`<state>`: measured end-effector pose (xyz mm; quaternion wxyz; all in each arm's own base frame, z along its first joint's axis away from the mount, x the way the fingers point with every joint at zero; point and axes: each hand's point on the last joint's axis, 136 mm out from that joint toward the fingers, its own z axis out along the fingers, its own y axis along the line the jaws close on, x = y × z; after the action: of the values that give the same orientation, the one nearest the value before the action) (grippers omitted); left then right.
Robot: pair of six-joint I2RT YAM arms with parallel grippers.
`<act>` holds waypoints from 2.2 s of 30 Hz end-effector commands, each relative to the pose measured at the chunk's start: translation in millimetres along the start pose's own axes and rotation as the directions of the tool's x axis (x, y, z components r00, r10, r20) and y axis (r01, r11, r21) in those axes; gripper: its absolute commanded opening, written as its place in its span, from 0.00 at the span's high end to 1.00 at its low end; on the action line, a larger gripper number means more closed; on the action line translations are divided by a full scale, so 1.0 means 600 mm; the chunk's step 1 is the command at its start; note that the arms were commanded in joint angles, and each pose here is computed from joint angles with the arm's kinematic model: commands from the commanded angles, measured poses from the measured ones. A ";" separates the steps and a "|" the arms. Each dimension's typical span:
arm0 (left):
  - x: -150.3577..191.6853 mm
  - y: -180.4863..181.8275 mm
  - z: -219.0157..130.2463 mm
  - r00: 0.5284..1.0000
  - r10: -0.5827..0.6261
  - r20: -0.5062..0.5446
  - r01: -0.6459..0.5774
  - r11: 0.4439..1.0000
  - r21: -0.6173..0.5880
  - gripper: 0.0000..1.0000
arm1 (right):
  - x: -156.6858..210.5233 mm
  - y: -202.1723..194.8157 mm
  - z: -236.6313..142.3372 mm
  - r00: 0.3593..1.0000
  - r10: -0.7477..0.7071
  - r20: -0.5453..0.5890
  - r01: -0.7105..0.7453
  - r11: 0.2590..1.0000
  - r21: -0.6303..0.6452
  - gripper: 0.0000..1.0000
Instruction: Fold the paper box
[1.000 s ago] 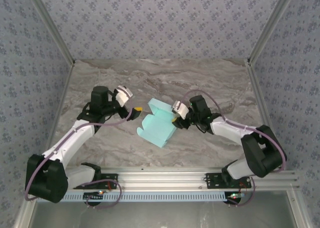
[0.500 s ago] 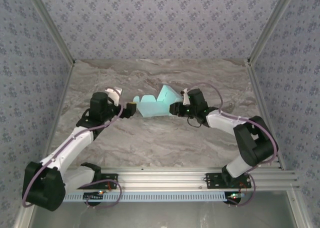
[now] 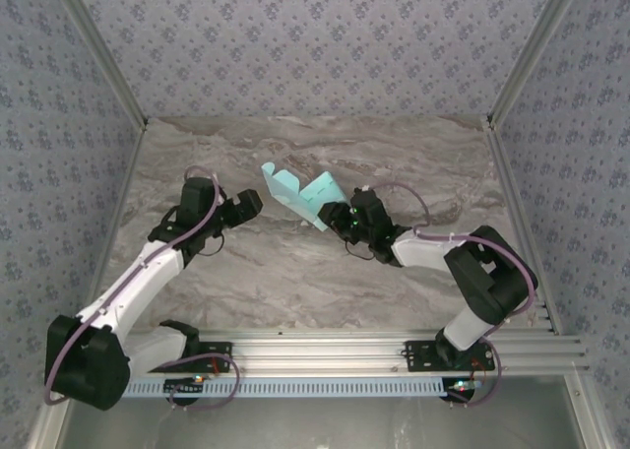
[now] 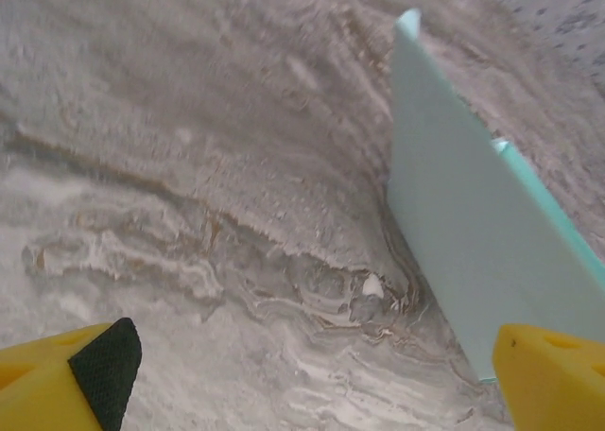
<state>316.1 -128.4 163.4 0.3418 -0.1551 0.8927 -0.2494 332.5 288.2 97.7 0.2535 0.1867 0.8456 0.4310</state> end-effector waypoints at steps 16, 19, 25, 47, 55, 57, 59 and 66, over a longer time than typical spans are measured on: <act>-0.020 -0.065 0.035 0.993 0.055 -0.101 -0.060 0.997 -0.045 0.02 | 0.043 -0.120 -0.070 0.980 0.197 0.009 -0.195 0.957 0.214 0.39; -0.025 -0.080 0.036 0.992 0.088 -0.089 -0.090 0.996 -0.017 0.01 | 0.034 -0.121 -0.093 0.980 0.195 0.033 -0.197 0.952 0.233 0.39; -0.031 -0.112 0.024 0.984 0.158 -0.084 -0.153 0.986 0.062 0.01 | -0.016 -0.135 -0.181 0.990 0.081 0.119 -0.120 0.922 0.367 0.30; 0.045 -0.211 0.068 0.852 0.433 -0.293 -0.510 0.813 -0.282 0.39 | -0.138 -0.139 -0.188 0.987 -0.159 0.023 0.134 0.896 0.424 0.30; 0.053 -0.226 0.084 0.789 0.530 -0.311 -0.609 0.744 -0.276 0.84 | -0.137 -0.136 -0.189 0.985 -0.173 0.010 0.153 0.895 0.419 0.30; 0.050 -0.226 0.090 0.754 0.570 -0.326 -0.652 0.708 -0.271 0.92 | -0.138 -0.137 -0.192 0.984 -0.176 0.009 0.155 0.891 0.426 0.30; 0.047 -0.229 0.094 0.702 0.624 -0.343 -0.708 0.661 -0.247 0.93 | -0.140 -0.135 -0.193 0.985 -0.174 0.016 0.151 0.893 0.423 0.30; 0.043 -0.275 0.090 0.315 0.898 -0.307 -0.944 0.330 -0.003 0.94 | -0.152 -0.129 -0.204 0.983 -0.178 0.042 0.145 0.900 0.410 0.30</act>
<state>350.2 -286.5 186.1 0.2711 0.2640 0.9246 0.0445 325.2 122.4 110.7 0.2669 0.1854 0.9213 0.2135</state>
